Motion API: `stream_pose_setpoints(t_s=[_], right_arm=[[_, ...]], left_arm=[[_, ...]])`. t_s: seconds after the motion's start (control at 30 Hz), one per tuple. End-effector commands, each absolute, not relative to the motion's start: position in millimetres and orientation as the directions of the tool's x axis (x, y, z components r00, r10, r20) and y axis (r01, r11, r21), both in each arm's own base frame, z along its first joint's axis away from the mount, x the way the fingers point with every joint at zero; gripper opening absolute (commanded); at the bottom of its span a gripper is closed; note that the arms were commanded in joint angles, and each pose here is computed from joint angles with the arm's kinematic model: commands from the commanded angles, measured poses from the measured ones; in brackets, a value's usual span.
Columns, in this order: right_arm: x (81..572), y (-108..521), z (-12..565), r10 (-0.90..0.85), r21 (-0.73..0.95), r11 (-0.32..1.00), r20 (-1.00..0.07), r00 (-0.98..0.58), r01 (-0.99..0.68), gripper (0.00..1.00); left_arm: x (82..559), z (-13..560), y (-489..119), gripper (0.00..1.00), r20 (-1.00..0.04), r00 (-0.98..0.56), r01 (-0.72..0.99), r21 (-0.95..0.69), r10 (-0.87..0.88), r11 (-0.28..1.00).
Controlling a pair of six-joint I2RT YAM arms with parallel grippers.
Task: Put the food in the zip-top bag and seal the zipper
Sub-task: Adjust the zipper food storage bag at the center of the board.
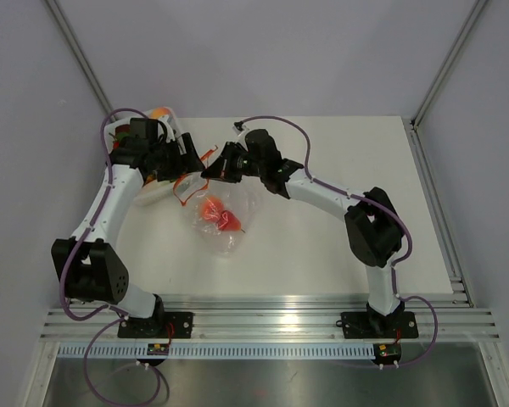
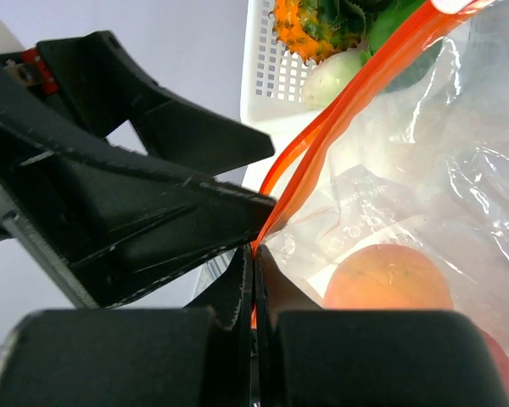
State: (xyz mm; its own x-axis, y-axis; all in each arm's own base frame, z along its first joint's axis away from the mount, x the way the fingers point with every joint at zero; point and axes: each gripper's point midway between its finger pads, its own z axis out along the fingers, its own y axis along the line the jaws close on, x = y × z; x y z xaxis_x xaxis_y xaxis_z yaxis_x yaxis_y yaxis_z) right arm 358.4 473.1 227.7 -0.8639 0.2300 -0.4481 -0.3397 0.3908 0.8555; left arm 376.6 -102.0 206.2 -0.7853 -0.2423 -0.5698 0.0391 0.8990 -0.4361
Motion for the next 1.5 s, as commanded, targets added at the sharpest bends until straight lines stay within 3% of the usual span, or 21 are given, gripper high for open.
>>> stream_pose_setpoints(t_s=[0.0, 0.17, 0.47, 0.73, 1.0, 1.17, 1.3, 1.47], right_arm=[[366, 465, 291, 0.301, 0.842, 0.292, -0.530, -0.793, -0.453, 0.00], [362, 460, 294, 0.269, 0.817, 0.293, -0.569, -0.777, -0.497, 0.00], [353, 449, 302, 0.253, 0.798, 0.298, -0.596, -0.763, -0.524, 0.00], [351, 446, 297, 0.251, 0.799, 0.314, -0.591, -0.766, -0.513, 0.00], [352, 441, 300, 0.254, 0.790, 0.346, -0.598, -0.760, -0.506, 0.00], [352, 435, 304, 0.261, 0.779, 0.373, -0.609, -0.749, -0.504, 0.00], [354, 432, 303, 0.262, 0.773, 0.395, -0.613, -0.746, -0.497, 0.00], [353, 431, 301, 0.258, 0.775, 0.393, -0.610, -0.749, -0.495, 0.00]], left_arm=[[361, 240, -108, 0.86, -0.614, -0.762, 0.117, -0.444, -0.207, 0.888], [365, 244, -87, 0.72, -0.623, -0.733, 0.047, -0.447, -0.273, 0.893], [358, 184, -82, 0.80, -0.527, -0.796, -0.039, -0.447, -0.298, 0.894], [354, 179, -89, 0.50, -0.498, -0.815, -0.031, -0.475, -0.297, 0.880], [343, 223, -118, 0.53, -0.591, -0.780, 0.130, -0.473, -0.204, 0.871], [345, 256, -108, 0.53, -0.709, -0.660, 0.142, -0.442, -0.249, 0.886], [344, 261, -92, 0.89, -0.747, -0.585, 0.079, -0.439, -0.315, 0.895], [349, 223, -77, 0.92, -0.689, -0.644, -0.036, -0.409, -0.334, 0.912]])
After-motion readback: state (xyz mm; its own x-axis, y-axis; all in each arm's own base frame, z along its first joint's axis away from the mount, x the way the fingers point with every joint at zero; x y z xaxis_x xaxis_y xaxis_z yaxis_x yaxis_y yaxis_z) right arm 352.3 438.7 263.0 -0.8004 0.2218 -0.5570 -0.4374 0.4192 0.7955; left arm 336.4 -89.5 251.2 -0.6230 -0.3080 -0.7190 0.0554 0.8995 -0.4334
